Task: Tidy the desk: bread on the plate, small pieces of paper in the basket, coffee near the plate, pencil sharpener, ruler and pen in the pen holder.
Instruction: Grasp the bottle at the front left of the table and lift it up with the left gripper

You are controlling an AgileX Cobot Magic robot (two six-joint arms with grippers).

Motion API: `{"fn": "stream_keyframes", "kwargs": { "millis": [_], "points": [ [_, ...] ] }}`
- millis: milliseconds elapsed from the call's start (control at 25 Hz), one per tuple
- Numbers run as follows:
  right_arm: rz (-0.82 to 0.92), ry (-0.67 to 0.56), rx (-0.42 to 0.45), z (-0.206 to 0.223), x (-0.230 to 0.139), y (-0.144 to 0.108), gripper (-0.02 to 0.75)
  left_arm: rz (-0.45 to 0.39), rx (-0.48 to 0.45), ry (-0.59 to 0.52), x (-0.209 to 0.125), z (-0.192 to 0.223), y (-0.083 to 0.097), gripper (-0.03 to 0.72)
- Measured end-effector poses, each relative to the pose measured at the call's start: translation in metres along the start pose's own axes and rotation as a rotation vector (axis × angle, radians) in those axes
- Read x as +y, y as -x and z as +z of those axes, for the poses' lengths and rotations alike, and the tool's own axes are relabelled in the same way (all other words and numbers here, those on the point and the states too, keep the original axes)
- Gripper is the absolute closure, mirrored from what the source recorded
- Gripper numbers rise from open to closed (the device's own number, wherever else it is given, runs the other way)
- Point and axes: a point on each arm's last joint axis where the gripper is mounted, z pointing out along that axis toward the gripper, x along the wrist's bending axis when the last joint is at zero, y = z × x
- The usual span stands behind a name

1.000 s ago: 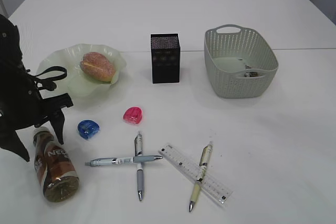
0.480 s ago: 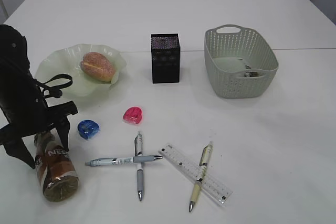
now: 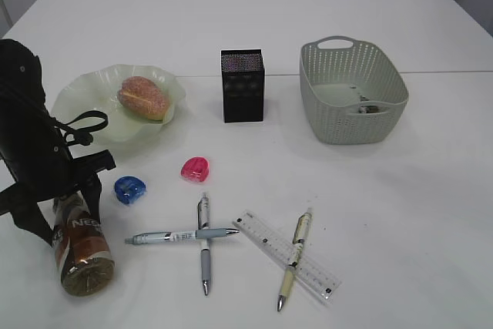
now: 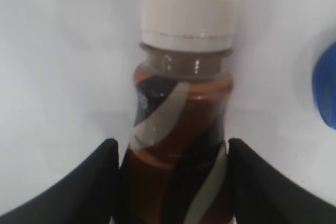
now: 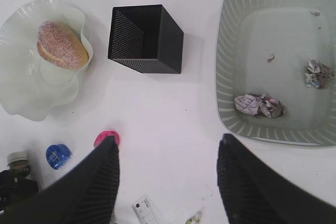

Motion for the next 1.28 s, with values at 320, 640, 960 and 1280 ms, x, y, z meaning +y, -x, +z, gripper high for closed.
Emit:
{"fn": "stream_keyframes", "kwargs": {
  "millis": [320,640,960,1280],
  "points": [
    [-0.001,0.0,-0.002,0.0,0.0,0.0,0.302,0.019,-0.004,0.0,0.0,-0.001,0.001,0.381],
    [-0.001,0.0,-0.002,0.0,0.0,0.0,0.302,0.199,0.016,0.008,0.001,-0.001,-0.001,0.394],
    [-0.001,0.0,-0.002,0.0,0.0,0.0,0.302,0.355,0.143,0.013,0.004,-0.002,-0.012,0.395],
    [-0.006,0.002,-0.017,0.0,0.0,0.002,0.301,0.459,0.233,0.052,0.014,-0.015,-0.011,0.395]
  ]
}}
